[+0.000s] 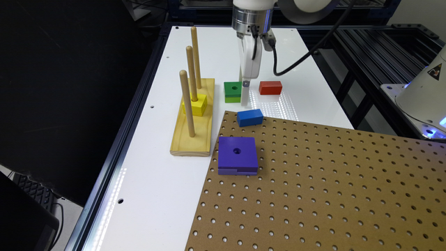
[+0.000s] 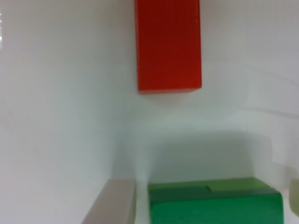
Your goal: Pick up green block.
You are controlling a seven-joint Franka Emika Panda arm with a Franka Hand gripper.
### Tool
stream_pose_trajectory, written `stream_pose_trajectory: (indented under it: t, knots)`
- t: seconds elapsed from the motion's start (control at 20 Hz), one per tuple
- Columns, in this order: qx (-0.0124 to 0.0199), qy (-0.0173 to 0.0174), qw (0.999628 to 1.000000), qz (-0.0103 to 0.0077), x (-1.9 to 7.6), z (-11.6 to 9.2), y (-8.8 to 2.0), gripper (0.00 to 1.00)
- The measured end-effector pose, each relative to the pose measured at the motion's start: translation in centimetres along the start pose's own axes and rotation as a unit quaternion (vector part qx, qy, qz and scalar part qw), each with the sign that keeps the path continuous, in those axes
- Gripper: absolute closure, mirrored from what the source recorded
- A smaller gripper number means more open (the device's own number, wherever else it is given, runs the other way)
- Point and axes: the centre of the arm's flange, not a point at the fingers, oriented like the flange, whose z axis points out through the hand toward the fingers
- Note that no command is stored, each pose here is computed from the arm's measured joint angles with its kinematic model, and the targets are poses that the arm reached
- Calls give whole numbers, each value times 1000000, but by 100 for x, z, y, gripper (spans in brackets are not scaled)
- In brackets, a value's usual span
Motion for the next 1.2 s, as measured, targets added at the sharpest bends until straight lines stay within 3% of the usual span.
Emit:
stream_pose_trajectory:
  t: [0.65,1.2]
  knots:
    - [466,509,1000000,-94,5,-1,-5,0]
    - [7003,6051,999957,-723,115,2,-105,0]
